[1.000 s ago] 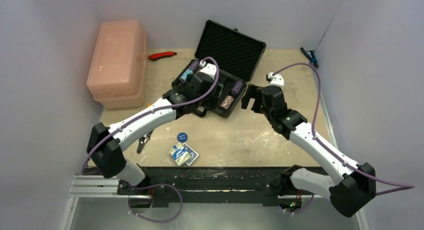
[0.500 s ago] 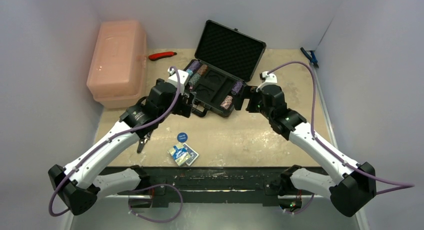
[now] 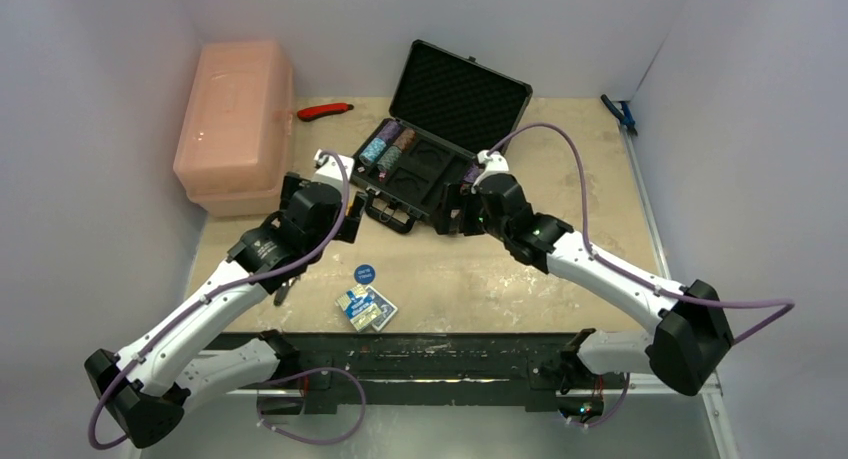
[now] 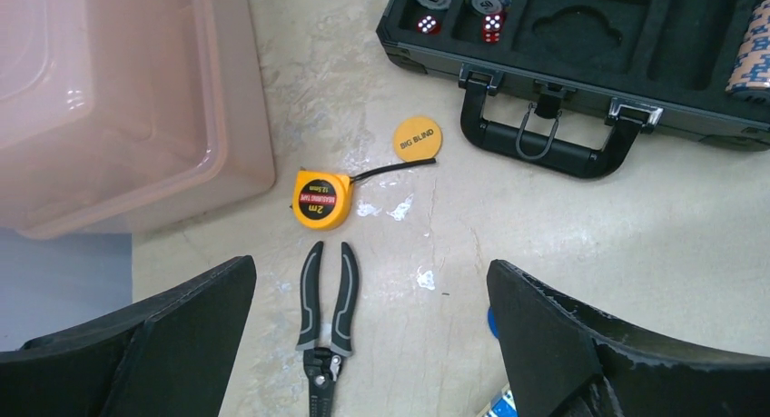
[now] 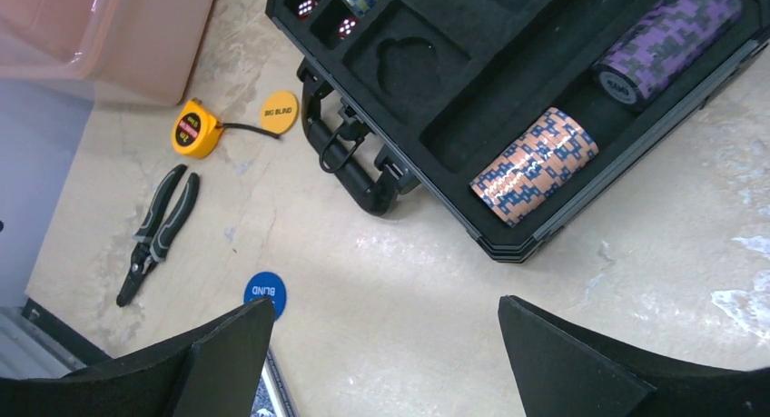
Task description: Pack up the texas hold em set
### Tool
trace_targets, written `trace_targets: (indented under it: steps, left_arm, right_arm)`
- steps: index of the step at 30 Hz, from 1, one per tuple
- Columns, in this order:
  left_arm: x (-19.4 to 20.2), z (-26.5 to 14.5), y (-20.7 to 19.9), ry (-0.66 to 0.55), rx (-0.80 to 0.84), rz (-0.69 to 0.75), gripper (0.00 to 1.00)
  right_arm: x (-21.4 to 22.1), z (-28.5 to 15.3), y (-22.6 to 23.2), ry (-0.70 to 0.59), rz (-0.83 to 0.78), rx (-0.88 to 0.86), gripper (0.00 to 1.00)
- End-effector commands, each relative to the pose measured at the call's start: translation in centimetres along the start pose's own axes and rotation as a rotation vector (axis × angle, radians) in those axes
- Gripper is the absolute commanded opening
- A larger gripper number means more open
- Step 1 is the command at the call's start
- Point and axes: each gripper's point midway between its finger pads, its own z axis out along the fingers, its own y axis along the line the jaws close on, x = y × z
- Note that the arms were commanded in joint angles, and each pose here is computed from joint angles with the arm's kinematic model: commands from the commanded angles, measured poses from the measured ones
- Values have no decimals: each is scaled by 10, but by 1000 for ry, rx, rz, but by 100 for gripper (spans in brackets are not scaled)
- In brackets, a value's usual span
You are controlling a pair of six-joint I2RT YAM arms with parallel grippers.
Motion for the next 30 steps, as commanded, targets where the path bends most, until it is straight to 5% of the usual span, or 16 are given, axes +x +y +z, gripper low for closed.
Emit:
trace_targets:
  steps: [1,6,30]
  left_arm:
    - [-8,-6,8,-74,-1,-1,100]
    - [-10,-14,-11,-129,130,-6,100]
    - [-15,-18,-5,-121,105,-37,100]
  right_arm:
    - [-23,6,18,-64,46,-15,99]
    - [-13,15,10,-29,58,45,98]
    - [9,83,7,84,86,138,84]
